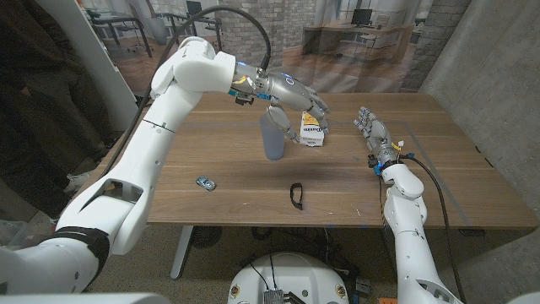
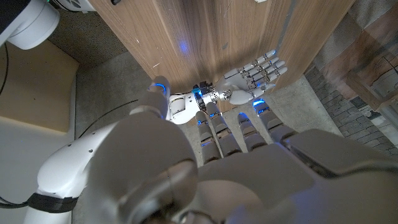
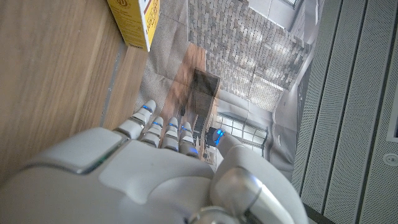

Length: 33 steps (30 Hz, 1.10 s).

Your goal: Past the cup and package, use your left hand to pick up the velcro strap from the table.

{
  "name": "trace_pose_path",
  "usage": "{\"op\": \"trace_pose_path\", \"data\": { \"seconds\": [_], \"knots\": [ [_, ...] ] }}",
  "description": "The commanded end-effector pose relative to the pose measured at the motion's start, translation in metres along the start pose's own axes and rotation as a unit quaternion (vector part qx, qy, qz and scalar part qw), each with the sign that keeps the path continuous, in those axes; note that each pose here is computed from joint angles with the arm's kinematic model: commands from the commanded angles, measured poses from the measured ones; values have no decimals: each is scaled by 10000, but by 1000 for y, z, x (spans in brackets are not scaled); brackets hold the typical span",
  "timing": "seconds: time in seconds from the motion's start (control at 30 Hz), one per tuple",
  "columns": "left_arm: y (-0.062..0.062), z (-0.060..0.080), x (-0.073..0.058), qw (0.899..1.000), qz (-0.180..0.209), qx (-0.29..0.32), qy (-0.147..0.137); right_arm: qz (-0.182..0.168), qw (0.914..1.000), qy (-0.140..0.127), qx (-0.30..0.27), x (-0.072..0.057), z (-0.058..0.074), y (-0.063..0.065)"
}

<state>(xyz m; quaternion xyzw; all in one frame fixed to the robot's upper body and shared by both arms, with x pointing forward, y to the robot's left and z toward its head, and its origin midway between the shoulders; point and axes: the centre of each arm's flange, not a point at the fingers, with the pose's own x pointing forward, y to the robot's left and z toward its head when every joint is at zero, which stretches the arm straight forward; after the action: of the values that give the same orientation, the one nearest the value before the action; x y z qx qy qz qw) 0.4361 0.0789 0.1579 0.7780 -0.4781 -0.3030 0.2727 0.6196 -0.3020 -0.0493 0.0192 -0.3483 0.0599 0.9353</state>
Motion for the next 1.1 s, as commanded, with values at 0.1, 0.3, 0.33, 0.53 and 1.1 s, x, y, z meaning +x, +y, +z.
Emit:
{"op": "trace_pose_path", "data": {
  "seconds": [0.1, 0.3, 0.33, 0.53, 1.1],
  "knots": [
    [-5, 1, 6, 9996, -167, 209, -75, -70, 10000, 20, 0, 1, -3, -2],
    [-7, 0, 9, 9992, -221, 311, -93, -87, 10000, 20, 4, 1, -4, -2],
    [-8, 1, 10, 9991, -253, 330, -88, -91, 10000, 21, 6, 1, -4, -2],
    [-11, 2, 13, 9985, -335, 424, -116, -108, 9999, 31, 3, 1, -5, -2],
    [-14, 7, 18, 9976, -380, 507, -275, -135, 9999, -34, -25, 2, -3, -3]
  ]
}}
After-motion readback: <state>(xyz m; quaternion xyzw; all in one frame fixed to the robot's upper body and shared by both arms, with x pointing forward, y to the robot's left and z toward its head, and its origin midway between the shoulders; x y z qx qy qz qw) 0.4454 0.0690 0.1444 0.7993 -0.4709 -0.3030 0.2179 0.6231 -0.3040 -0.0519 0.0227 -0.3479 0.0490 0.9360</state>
